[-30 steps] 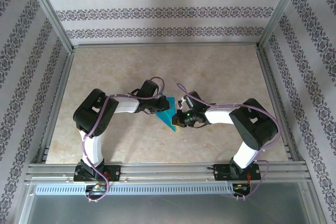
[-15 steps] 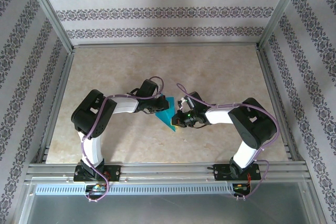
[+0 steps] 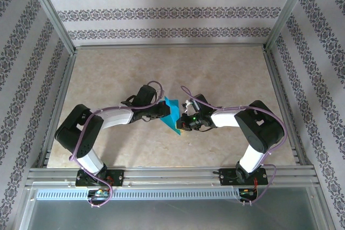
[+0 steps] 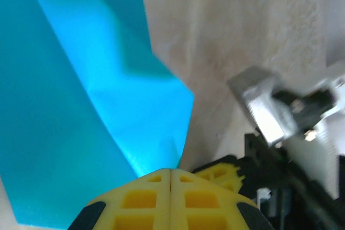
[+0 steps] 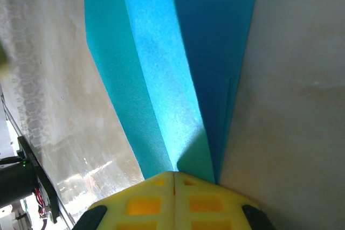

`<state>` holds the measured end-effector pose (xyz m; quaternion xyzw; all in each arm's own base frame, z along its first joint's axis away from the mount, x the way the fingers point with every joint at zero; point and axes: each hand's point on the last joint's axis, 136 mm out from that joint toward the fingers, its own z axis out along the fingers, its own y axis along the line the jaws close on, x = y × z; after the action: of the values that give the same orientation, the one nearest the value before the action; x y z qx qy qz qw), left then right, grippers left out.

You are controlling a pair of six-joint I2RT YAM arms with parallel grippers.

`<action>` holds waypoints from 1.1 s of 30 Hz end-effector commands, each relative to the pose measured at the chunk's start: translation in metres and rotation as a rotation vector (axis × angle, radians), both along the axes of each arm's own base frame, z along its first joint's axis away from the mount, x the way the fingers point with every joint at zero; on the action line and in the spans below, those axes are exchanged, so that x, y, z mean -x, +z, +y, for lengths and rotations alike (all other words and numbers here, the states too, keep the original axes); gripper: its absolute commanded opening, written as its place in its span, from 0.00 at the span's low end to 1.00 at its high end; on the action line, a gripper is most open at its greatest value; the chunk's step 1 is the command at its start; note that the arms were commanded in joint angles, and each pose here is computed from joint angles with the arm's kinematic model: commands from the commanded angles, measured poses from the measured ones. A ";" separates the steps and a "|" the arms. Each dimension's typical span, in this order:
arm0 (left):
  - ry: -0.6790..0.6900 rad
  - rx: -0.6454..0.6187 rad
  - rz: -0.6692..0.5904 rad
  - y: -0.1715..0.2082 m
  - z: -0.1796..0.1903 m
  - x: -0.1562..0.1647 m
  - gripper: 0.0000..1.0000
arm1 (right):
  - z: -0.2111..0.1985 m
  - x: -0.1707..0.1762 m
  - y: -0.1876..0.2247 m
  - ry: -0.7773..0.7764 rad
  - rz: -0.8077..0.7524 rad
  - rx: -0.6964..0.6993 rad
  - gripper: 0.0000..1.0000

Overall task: Fold a paper plane with a square sheet of paper (fold left side to right side)
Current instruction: Fourth fold the wing at the center of the table.

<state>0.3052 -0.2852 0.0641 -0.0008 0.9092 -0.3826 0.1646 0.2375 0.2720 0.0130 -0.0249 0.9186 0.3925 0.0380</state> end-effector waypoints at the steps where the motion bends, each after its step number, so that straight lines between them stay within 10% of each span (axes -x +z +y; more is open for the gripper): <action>1: -0.042 0.060 -0.011 0.002 -0.022 0.006 0.00 | -0.041 0.028 -0.046 -0.033 0.132 0.211 0.00; 33: -0.024 -0.006 0.033 -0.045 -0.028 -0.014 0.00 | -0.057 0.039 -0.052 0.010 0.148 0.315 0.00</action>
<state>0.3099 -0.3148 0.0235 0.0033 0.9100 -0.3927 0.1328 0.2356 0.2676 0.0121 -0.0429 0.9266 0.3723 0.0324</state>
